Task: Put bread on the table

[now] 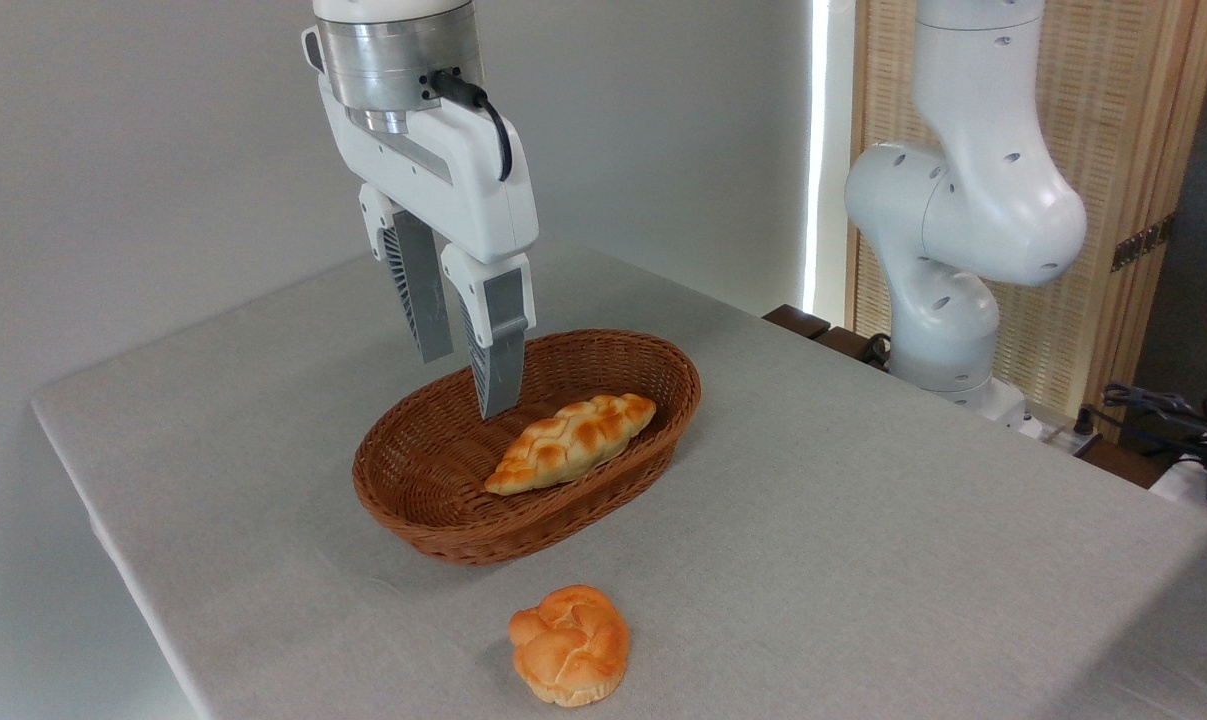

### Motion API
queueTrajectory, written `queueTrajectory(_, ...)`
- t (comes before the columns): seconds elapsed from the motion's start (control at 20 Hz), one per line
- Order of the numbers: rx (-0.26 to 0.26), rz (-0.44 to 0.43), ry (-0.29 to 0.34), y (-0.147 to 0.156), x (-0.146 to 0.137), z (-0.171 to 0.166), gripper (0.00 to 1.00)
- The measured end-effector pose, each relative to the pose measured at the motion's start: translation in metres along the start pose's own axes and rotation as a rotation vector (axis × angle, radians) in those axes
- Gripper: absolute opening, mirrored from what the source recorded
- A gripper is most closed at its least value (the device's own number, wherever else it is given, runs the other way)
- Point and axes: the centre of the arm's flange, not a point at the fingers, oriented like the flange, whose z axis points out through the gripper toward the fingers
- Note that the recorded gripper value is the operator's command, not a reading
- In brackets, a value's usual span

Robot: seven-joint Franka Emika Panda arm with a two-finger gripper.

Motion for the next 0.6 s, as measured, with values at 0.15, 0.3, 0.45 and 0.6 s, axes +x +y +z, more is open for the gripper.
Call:
queueTrajectory(0.15,0.0,-0.022,0.0,0.0001,0.0,0.0,1.0)
queueTrajectory(0.3,-0.002,-0.065,-0.002,0.0007,0.0003,0.0003,1.0)
queueTrajectory(0.45,-0.015,-0.085,-0.015,0.0023,-0.001,0.0019,1.0)
queueTrajectory(0.6,-0.018,-0.089,-0.018,0.0026,-0.0012,0.0022,1.0)
